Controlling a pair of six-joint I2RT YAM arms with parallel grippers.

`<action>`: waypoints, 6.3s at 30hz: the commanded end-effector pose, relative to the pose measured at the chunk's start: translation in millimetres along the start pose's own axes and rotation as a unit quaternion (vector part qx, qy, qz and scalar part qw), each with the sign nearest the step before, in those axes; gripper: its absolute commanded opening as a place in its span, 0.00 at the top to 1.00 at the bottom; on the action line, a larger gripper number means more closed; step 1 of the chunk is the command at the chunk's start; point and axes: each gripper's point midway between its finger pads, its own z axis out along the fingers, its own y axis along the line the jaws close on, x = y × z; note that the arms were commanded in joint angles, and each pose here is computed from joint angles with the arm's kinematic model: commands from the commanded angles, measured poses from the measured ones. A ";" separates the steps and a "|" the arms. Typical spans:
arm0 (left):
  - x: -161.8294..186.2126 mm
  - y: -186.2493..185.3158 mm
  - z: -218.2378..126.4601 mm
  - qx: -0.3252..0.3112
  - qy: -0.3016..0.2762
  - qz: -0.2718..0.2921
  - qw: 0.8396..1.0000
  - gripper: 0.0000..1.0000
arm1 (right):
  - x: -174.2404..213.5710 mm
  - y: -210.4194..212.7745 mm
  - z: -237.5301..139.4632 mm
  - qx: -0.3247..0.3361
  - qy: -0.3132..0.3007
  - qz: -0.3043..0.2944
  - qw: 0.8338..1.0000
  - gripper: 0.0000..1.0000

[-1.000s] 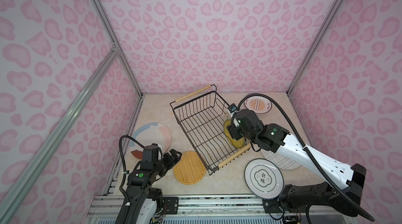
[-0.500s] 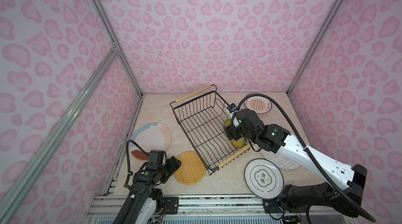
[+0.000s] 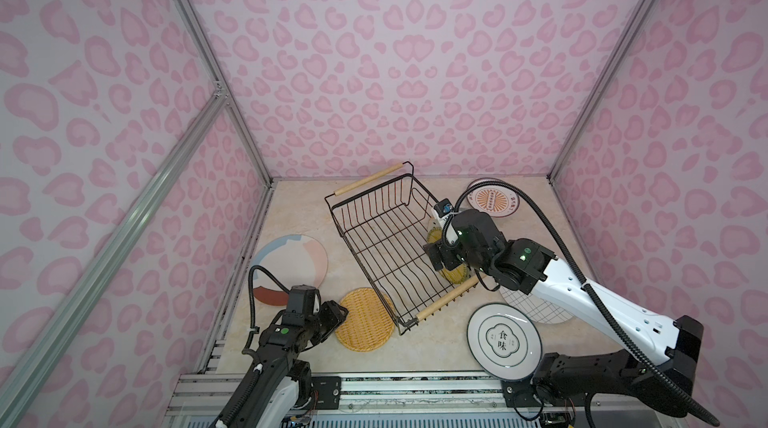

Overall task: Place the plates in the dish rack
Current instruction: 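Open the right gripper and lift it off the tray while the left withdraws, then grasp the plain woven bamboo tray rim with the left gripper and lift it, then carry the woven tray over the rack toward the right gripper while it reaches, then grasp the woven tray rim with the right gripper and open the left gripper, then lower the woven tray into the rack beside the green-rimmed tray with the right gripper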

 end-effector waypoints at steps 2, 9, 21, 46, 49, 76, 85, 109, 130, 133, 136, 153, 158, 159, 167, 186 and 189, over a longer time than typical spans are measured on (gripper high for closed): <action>5.7 7.8 3.1 -0.017 0.013 0.001 1.000 0.56 | -2.1 4.4 0.0 -0.012 -0.008 0.010 1.000 0.03; 2.7 -1.9 2.7 0.008 0.004 -0.008 1.000 0.84 | -2.1 4.3 -3.4 -0.015 -0.011 0.015 1.000 0.03; -30.4 -13.9 -45.9 -0.021 -0.095 0.008 0.995 0.96 | -5.1 5.2 -6.9 -0.021 -0.017 0.021 0.999 0.03; -111.0 -76.7 -239.9 -0.048 -0.376 0.043 0.925 0.96 | -12.6 5.7 -8.6 -0.037 -0.028 0.032 0.998 0.02; -117.9 -96.6 -276.7 -0.023 -0.415 0.054 0.908 0.96 | -9.5 1.1 -13.1 -0.039 -0.031 0.040 0.998 0.02; -76.6 -355.5 -151.8 0.406 -0.040 0.288 0.866 0.96 | -46.9 -44.4 -55.2 -0.178 -0.131 0.221 0.950 0.02; -64.1 -351.6 -140.4 0.440 -0.019 0.297 0.847 0.96 | -58.3 -31.4 -40.8 -0.229 -0.130 0.251 0.932 0.19; -63.0 -349.7 -143.6 0.456 -0.014 0.290 0.841 0.96 | -68.4 -22.8 -37.4 -0.260 -0.123 0.274 0.918 0.99; -80.4 -341.6 -170.2 0.462 -0.055 0.285 0.838 0.02 | -74.8 -29.1 -47.9 -0.219 -0.135 0.267 0.929 1.00; -75.4 -343.3 -187.4 0.475 -0.072 0.306 0.822 0.02 | -71.8 -25.4 -48.4 -0.204 -0.130 0.251 0.937 1.00; -57.1 -349.1 -227.0 0.516 -0.094 0.353 0.775 0.02 | -70.5 -22.8 -50.8 -0.191 -0.129 0.239 0.943 1.00; -34.1 -280.8 -247.9 0.436 -0.242 0.393 0.773 0.02 | -37.7 -2.7 -16.6 -0.026 -0.047 0.111 0.992 1.00; -28.5 -251.9 -228.2 0.402 -0.244 0.388 0.793 0.02 | -22.7 1.1 3.7 0.020 -0.020 0.076 0.997 1.00; -26.9 -247.8 -224.2 0.399 -0.240 0.387 0.796 0.02 | -19.8 0.6 8.1 0.029 -0.014 0.070 0.997 1.00; -21.6 -239.9 -216.4 0.383 -0.236 0.408 0.794 0.02 | -4.2 -6.8 28.0 0.086 0.017 0.026 0.996 1.00; -18.5 -238.0 -209.4 0.382 -0.221 0.413 0.797 0.02 | 29.9 -21.8 55.1 0.148 0.069 -0.009 0.987 1.00; -17.2 -238.5 -209.8 0.385 -0.219 0.414 0.795 0.02 | 34.8 -22.7 59.7 0.150 0.077 -0.010 0.986 1.00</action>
